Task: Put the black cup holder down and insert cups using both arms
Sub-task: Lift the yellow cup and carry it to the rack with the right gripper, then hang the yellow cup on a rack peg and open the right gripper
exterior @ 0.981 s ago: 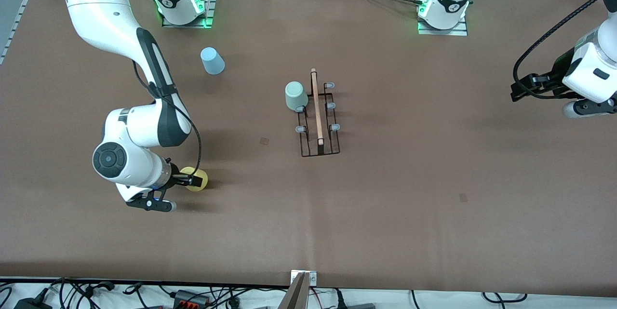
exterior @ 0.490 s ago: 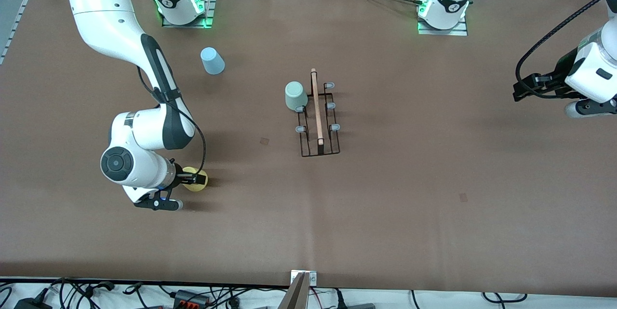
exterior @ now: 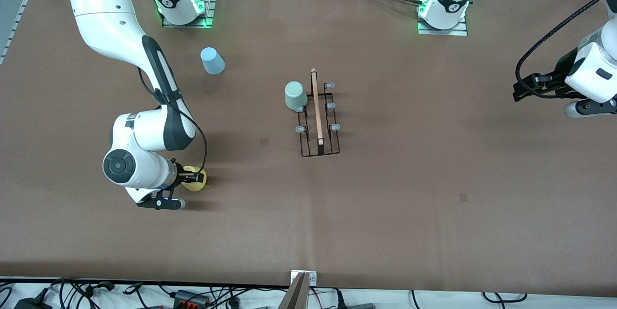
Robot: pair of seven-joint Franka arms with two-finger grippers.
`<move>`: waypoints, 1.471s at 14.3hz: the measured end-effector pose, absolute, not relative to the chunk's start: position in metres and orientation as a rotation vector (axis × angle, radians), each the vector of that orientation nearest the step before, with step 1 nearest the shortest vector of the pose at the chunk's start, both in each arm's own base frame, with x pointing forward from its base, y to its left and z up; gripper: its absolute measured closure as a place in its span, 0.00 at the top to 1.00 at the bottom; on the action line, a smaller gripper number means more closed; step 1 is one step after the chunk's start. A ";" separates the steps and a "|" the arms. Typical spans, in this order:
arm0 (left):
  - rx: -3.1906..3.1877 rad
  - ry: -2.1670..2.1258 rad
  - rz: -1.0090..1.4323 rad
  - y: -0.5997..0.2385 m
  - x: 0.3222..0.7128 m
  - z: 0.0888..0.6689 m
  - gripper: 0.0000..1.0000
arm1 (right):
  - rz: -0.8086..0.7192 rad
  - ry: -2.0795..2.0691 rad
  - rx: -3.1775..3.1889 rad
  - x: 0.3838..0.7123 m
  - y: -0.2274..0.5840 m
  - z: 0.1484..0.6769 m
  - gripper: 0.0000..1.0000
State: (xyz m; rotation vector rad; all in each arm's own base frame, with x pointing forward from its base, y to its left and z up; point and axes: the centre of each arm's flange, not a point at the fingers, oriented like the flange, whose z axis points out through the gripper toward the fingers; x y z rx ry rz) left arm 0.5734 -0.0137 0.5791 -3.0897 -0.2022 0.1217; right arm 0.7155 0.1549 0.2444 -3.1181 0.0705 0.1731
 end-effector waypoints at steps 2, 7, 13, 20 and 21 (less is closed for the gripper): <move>-3.090 -0.202 0.122 -0.014 0.573 0.579 1.00 | 0.186 0.000 -3.082 0.716 0.185 0.288 0.67; -3.090 -0.201 0.122 -0.014 0.573 0.579 1.00 | 0.163 -0.203 -2.999 0.684 0.289 0.407 0.67; -3.090 -0.201 0.122 -0.013 0.573 0.579 1.00 | 0.189 -0.281 -3.008 0.609 0.432 0.397 0.67; -3.090 -0.201 0.122 -0.013 0.573 0.579 1.00 | 0.150 -0.215 -3.008 0.579 0.486 0.381 0.67; -3.090 -0.202 0.122 -0.013 0.573 0.579 1.00 | 0.158 -0.214 -3.011 0.580 0.486 0.375 0.67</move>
